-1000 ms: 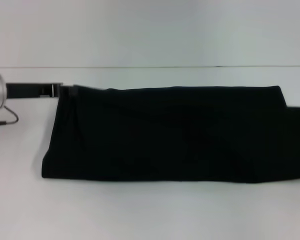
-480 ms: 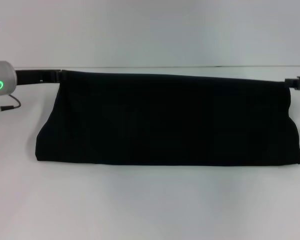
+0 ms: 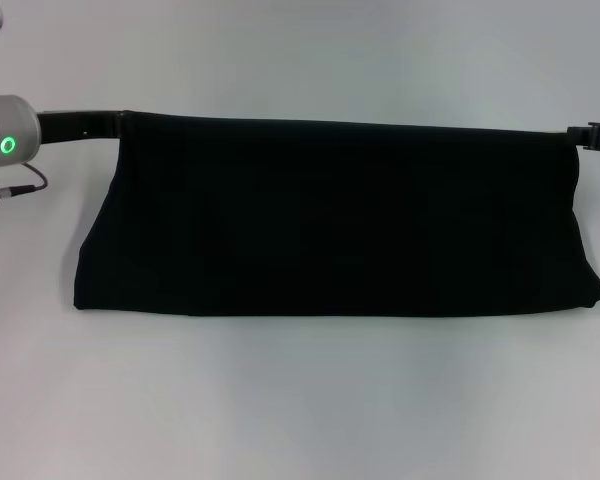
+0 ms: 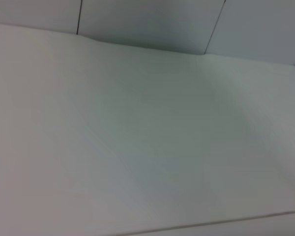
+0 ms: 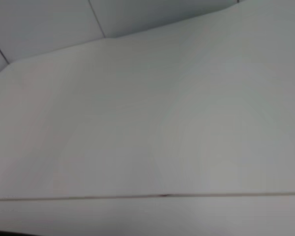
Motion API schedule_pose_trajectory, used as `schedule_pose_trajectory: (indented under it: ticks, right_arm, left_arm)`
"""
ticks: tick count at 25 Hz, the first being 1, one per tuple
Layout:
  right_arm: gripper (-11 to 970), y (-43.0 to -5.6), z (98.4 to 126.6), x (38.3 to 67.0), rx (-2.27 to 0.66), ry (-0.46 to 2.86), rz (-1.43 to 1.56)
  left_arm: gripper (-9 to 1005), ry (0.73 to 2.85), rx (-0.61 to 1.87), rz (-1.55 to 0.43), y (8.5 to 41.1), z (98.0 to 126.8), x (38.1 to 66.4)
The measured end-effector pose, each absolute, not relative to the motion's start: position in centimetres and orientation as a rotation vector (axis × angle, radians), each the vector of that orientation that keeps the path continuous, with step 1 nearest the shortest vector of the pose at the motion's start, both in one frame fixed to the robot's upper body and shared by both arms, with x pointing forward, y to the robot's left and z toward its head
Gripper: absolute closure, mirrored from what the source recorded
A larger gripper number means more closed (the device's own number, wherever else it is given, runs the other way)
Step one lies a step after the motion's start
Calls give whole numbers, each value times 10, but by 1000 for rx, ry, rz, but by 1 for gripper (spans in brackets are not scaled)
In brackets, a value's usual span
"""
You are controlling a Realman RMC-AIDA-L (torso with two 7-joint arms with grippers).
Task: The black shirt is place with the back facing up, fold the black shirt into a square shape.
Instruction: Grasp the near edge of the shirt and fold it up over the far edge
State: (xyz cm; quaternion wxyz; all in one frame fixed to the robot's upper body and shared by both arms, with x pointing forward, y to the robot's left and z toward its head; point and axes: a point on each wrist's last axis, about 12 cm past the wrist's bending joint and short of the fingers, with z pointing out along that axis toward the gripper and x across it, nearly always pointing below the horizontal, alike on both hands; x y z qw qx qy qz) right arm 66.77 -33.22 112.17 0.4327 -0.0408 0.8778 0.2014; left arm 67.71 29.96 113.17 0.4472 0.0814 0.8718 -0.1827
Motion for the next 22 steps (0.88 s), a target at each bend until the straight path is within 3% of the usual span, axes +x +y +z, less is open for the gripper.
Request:
schedule_pose_trajectory:
  ticks: [18, 22]
  right_arm:
    - [960, -316, 1109, 670, -97, 2192, 455]
    - [960, -312, 1104, 670, -104, 2193, 429]
  left_arm:
    - [993, 2161, 189, -444, 282, 1119, 677]
    - [934, 2153, 191, -411, 275, 1114, 678]
